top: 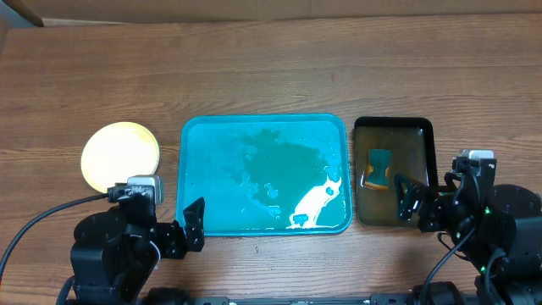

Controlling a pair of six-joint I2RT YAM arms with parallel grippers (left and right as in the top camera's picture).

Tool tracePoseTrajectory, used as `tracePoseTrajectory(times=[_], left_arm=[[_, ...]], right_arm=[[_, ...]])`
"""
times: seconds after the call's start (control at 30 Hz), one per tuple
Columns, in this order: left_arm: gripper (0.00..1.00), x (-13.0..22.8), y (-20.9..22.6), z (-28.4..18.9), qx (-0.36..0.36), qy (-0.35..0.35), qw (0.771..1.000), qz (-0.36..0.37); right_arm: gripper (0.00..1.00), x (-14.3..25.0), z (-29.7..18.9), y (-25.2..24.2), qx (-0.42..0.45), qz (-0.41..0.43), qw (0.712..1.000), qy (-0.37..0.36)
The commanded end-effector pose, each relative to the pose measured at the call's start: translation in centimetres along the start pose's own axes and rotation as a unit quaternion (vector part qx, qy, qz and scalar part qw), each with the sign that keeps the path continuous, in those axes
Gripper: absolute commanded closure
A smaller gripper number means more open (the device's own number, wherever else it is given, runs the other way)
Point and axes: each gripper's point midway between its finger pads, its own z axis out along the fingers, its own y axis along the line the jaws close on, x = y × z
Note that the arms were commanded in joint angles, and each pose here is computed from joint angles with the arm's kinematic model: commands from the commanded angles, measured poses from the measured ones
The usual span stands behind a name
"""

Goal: Clean dirty plates on tray and stack at the side

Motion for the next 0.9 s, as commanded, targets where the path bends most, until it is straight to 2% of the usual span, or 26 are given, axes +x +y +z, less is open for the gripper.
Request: tracePoseTrajectory(times=[0.0, 0.6, 0.87], left_arm=[[0.0, 0.7, 0.4, 0.2, -0.008, 0.008, 1.0, -0.001], [0.0, 1.0, 0.4, 0.2, -0.009, 0.015, 1.0, -0.002], [0.0, 1.0, 0.4, 0.2, -0.009, 0.015, 1.0, -0.002]], right_arm=[[0.0, 0.1, 0.2, -0.3, 0.007, 0.001, 1.0, 0.0], [0.0, 0.1, 0.2, -0.4, 0.01, -0.003, 1.0, -0.001], [0.0, -1.1, -1.8, -1.1, 0.034, -0.021, 0.997, -0.059]])
